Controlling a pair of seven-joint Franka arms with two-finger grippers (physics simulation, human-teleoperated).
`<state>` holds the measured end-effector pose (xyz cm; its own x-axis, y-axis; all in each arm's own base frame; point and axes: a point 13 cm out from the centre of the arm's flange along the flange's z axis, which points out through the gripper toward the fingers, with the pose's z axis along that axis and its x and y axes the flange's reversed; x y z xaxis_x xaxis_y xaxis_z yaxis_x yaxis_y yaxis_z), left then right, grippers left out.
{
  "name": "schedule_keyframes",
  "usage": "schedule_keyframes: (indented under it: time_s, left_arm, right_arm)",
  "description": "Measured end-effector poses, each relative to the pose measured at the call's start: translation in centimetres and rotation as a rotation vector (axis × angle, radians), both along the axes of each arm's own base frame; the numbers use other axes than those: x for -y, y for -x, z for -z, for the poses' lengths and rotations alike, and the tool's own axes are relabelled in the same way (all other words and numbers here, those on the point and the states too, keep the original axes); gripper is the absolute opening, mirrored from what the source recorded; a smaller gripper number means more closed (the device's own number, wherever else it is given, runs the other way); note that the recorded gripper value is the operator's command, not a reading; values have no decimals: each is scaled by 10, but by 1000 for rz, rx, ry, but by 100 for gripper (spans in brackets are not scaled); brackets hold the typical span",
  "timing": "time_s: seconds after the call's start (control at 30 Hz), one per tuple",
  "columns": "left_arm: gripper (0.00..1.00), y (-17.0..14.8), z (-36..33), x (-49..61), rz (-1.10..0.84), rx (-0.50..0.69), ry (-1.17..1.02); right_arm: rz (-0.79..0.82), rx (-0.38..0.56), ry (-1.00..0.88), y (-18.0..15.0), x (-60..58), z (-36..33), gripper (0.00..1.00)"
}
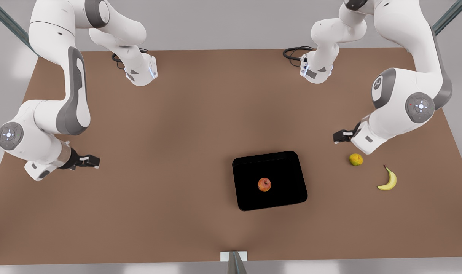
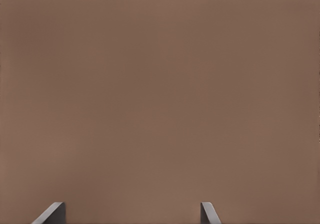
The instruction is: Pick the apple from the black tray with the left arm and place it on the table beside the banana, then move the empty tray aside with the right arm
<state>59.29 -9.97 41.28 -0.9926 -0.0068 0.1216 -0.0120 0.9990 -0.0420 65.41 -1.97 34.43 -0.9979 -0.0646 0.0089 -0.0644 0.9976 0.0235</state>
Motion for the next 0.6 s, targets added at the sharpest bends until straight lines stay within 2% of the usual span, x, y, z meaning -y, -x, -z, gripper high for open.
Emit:
schedule_keyframes:
  time_s: [0.13, 0.2, 0.3, 0.4, 0.43, 0.5, 0.6]
  left_arm:
    - [100, -13, 5, 11, -11, 26, 10]
    - [100, -22, 18, 90, 94, 43, 12]
    - [100, 4, 38, 239, 245, 88, 17]
    - [100, 25, 96, 299, 272, 75, -31]
    - [100, 21, 124, 297, 254, 64, -61]
    - [100, -11, 180, 263, 157, 46, -92]
    - [100, -38, 228, 244, 59, 66, -87]
  right_arm:
    - [-22, 31, 4, -12, -1, 7, 100]
    - [-31, 1, 8, -20, 0, 49, 100]
    - [-42, 19, 14, -34, 1, 72, 100]
    - [-45, 118, 19, -48, 5, 12, 100]
    - [-49, 130, 18, -48, 5, 2, 100]
    - [-55, 134, 17, -47, 3, -4, 100]
    - [-66, 127, 15, -45, 0, -4, 100]
